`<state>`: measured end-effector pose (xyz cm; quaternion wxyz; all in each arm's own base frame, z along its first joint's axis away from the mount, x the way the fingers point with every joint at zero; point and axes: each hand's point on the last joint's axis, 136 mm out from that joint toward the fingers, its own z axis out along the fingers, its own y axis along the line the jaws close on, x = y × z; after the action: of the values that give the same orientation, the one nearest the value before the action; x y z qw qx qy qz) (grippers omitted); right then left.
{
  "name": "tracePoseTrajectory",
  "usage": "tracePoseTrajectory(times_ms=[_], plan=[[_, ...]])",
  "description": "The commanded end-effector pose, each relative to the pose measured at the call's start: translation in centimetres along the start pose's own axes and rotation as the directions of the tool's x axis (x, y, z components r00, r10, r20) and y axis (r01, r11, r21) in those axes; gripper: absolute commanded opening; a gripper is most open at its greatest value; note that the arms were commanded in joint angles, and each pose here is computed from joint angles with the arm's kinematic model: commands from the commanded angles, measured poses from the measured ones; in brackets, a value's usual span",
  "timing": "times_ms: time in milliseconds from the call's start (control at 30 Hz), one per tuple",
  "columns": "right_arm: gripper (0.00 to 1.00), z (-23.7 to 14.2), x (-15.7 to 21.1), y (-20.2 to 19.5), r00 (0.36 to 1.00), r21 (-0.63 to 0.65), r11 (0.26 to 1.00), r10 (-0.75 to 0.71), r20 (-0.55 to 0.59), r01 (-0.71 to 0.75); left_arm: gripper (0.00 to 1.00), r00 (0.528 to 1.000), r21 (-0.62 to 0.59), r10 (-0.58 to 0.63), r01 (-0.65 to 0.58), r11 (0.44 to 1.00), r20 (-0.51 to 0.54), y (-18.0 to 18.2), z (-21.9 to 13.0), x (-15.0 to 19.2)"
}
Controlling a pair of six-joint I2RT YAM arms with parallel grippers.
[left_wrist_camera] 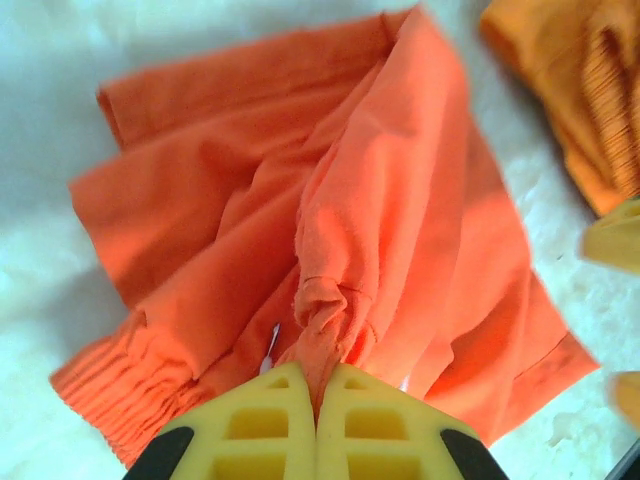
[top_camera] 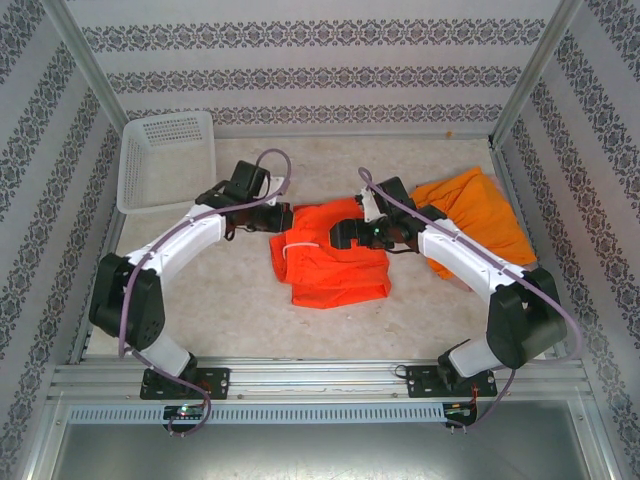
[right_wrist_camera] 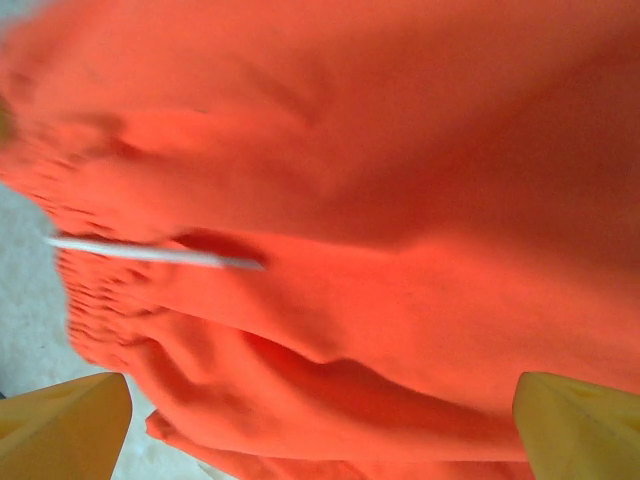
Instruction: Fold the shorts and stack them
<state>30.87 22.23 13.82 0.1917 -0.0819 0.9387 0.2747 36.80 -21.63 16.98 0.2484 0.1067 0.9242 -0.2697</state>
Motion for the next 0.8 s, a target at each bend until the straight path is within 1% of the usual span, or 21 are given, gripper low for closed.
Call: tracePoseTrajectory(times_ms=[0, 67, 200, 367, 500, 600, 633, 700, 767], plan=[[0.98, 1.2, 0.6, -0.7, 0.999, 0.006, 0.999, 0.047, 0.001, -0.047, 0.0, 0.998, -0.085, -0.003, -0.003, 0.996, -0.066, 2.5, -0.6, 1.4], [0.98, 2.3, 1.6, -0.6, 0.998, -0.004, 0.998, 0.06, -0.027, -0.06, 0.0, 0.994, -0.093, -0.047, 0.038, 0.995, -0.099, 4.1, 0.3, 1.9], [0.98, 4.4, 3.9, 0.1, 0.993, -0.028, 0.995, 0.088, -0.084, -0.09, 0.0, 0.986, -0.117, -0.101, 0.086, 0.989, -0.132, 7.2, 2.3, 2.9], [0.98, 6.3, 7.3, -0.5, 0.976, -0.025, 0.986, 0.157, -0.149, -0.162, 0.0, 0.973, -0.146, -0.191, 0.172, 0.974, -0.13, 10.8, 3.8, 3.7], [0.98, 7.2, 9.4, -1.5, 0.961, -0.016, 0.975, 0.216, -0.173, -0.222, 0.0, 0.959, -0.169, -0.232, 0.205, 0.964, -0.16, 12.7, 5.3, 5.4], [0.98, 7.5, 10.1, -1.8, 0.954, -0.012, 0.97, 0.237, -0.183, -0.243, 0.0, 0.952, -0.183, -0.248, 0.216, 0.959, -0.179, 13.6, 6.5, 6.3], [0.98, 7.4, 9.9, -1.7, 0.955, -0.017, 0.97, 0.236, -0.182, -0.243, 0.02, 0.951, -0.188, -0.252, 0.219, 0.957, -0.178, 13.9, 6.8, 6.3], [0.98, 7.2, 9.4, -1.1, 0.959, -0.037, 0.972, 0.224, -0.174, -0.234, 0.1, 0.954, -0.196, -0.253, 0.221, 0.955, -0.16, 14.2, 6.8, 5.8], [0.98, 6.5, 8.1, 0.2, 0.968, -0.077, 0.974, 0.199, -0.154, -0.212, 0.25, 0.96, -0.182, -0.245, 0.219, 0.959, -0.137, 13.6, 5.9, 4.3]])
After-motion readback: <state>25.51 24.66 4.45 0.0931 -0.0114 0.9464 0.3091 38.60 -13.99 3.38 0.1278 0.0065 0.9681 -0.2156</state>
